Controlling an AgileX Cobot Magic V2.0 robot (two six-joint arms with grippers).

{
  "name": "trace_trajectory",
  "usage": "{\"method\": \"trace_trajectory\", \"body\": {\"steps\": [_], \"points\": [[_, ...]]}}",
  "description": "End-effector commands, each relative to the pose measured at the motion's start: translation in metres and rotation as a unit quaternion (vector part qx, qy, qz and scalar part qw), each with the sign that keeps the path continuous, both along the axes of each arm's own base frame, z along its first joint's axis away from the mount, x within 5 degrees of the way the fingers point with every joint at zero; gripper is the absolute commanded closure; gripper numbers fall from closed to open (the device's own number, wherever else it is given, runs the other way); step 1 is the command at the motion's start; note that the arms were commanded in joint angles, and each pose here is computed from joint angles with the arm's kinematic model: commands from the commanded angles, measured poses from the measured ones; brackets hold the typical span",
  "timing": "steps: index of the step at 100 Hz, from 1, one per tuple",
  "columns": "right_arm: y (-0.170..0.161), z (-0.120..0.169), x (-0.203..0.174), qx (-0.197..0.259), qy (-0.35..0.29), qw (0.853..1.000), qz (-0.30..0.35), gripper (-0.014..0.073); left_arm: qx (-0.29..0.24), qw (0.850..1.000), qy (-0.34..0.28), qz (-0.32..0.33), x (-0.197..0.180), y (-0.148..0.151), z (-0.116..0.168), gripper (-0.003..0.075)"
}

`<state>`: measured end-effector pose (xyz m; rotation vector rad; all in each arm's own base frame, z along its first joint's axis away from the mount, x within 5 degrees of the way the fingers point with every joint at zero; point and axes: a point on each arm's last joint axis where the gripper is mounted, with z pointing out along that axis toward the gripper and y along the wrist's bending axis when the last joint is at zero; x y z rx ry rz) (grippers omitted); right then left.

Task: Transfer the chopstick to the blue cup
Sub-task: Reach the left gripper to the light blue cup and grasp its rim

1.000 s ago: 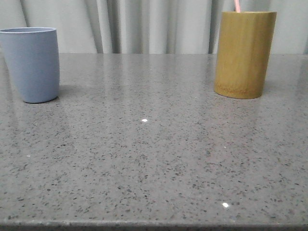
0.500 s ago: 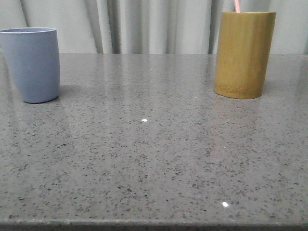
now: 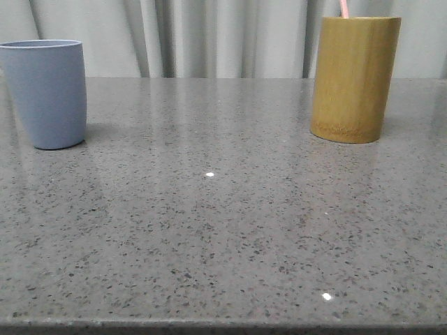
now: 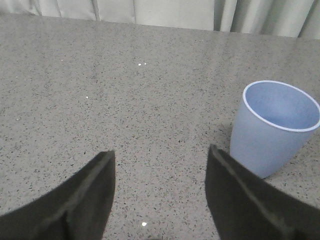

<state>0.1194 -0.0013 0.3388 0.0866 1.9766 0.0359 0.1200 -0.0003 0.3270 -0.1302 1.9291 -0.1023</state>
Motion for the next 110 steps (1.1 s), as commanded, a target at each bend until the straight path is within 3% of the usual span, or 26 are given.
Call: {"method": "trace_trajectory", "body": {"steps": [1, 33, 50, 80, 110], "points": [[-0.001, 0.016, 0.007, -0.006, -0.043, 0.999, -0.001, 0.0208, -0.004, 0.999, -0.052, -0.002, 0.003, -0.001, 0.018, 0.0272], [-0.001, 0.015, 0.007, -0.006, -0.036, 0.999, -0.001, 0.0209, -0.005, 0.998, -0.060, -0.001, 0.004, -0.001, 0.021, 0.0282], [-0.001, 0.015, 0.007, -0.005, -0.035, 0.999, -0.001, 0.0209, -0.011, 0.999, -0.032, -0.007, 0.017, -0.002, 0.042, 0.0305], [-0.001, 0.014, 0.008, -0.005, -0.036, 0.999, -0.001, 0.0209, 0.013, 0.995, 0.068, -0.068, 0.080, -0.021, 0.080, 0.0333], [-0.001, 0.015, 0.008, -0.005, -0.036, 0.999, -0.001, 0.0209, 0.028, 0.977, 0.181, -0.112, 0.153, -0.045, 0.084, 0.0333]]}}
